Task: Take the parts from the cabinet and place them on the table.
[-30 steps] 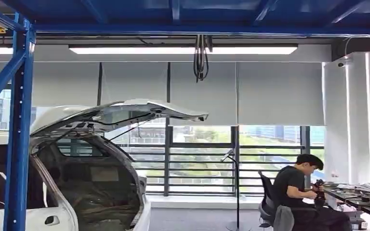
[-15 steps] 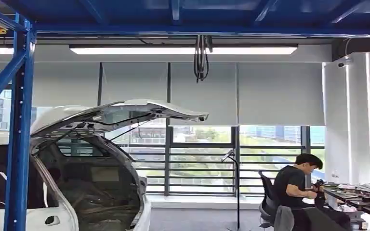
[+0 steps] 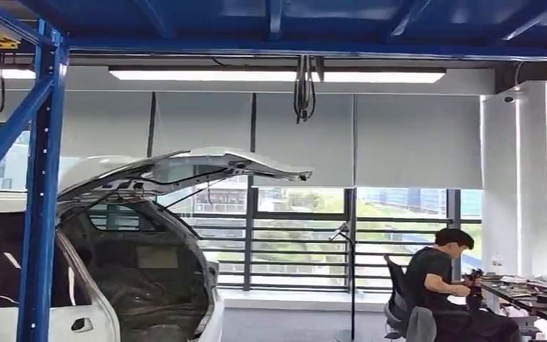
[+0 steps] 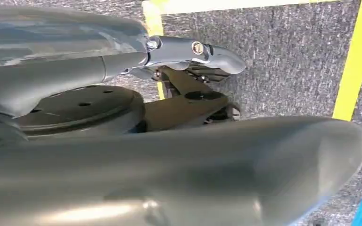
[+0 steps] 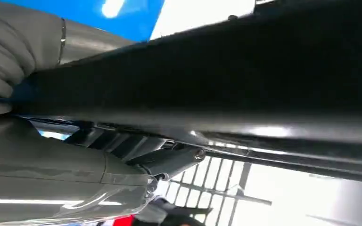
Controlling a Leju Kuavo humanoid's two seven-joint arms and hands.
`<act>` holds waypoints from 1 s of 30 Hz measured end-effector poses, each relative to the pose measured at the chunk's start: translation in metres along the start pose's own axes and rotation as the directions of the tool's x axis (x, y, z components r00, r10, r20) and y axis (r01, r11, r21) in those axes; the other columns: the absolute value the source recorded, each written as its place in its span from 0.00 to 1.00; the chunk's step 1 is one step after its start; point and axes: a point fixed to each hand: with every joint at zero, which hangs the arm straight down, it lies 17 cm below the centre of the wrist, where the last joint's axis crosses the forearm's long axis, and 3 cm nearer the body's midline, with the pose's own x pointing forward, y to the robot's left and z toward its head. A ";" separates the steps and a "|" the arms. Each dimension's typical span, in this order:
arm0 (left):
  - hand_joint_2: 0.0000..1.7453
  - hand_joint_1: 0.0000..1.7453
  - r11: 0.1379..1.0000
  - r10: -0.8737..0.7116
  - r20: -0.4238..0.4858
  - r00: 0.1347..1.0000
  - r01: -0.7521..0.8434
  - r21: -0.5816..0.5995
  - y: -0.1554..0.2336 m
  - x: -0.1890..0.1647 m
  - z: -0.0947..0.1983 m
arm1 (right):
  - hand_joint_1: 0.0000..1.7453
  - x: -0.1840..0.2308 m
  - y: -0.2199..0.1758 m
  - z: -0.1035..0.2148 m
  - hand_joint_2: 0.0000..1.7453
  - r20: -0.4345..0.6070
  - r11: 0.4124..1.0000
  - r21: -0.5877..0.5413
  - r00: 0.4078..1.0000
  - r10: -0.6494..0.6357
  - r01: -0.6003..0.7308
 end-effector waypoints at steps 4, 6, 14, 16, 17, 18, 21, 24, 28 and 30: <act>0.00 0.00 1.000 -0.007 -0.009 1.000 0.007 0.004 0.001 -0.004 0.001 | 1.00 -0.007 0.006 0.003 1.00 -0.019 1.000 0.019 1.000 -0.005 0.005; 0.00 0.00 1.000 -0.007 -0.013 1.000 0.007 0.004 0.001 -0.005 0.001 | 1.00 -0.008 0.007 0.003 1.00 -0.023 1.000 0.025 1.000 -0.006 0.006; 0.00 0.00 1.000 -0.016 -0.020 1.000 0.016 0.003 0.002 -0.007 0.002 | 1.00 -0.011 0.015 0.003 1.00 -0.029 0.999 0.044 0.999 -0.020 0.021; 0.00 0.00 1.000 -0.020 -0.020 1.000 0.020 0.001 0.002 -0.007 0.002 | 1.00 -0.011 0.016 0.003 1.00 -0.025 0.999 0.046 0.999 -0.022 0.024; 0.00 0.00 1.000 -0.021 -0.021 1.000 0.021 0.000 0.002 -0.007 0.002 | 1.00 -0.011 0.017 0.003 1.00 -0.025 0.999 0.047 0.999 -0.024 0.025; 0.00 0.00 1.000 -0.021 -0.021 1.000 0.021 0.000 0.002 -0.007 0.002 | 1.00 -0.011 0.017 0.003 1.00 -0.024 0.998 0.049 0.999 -0.026 0.027; 0.00 0.00 1.000 -0.023 -0.022 0.999 0.023 0.000 0.002 -0.008 0.002 | 1.00 -0.010 0.018 0.004 1.00 -0.015 0.998 0.047 0.999 -0.051 0.052; 0.00 0.00 1.000 -0.026 -0.019 0.999 0.026 0.000 0.002 -0.006 0.001 | 1.00 -0.008 0.019 0.003 1.00 -0.010 0.996 0.048 0.997 -0.081 0.082; 0.00 0.00 1.000 -0.029 -0.024 0.999 0.029 0.000 0.003 -0.009 0.002 | 1.00 -0.006 0.020 0.004 1.00 -0.003 0.994 0.052 0.995 -0.095 0.095; 0.00 0.00 0.999 -0.033 -0.019 0.999 0.033 -0.001 0.002 -0.006 0.001 | 1.00 -0.004 0.019 0.004 1.00 0.010 0.994 0.052 0.996 -0.094 0.093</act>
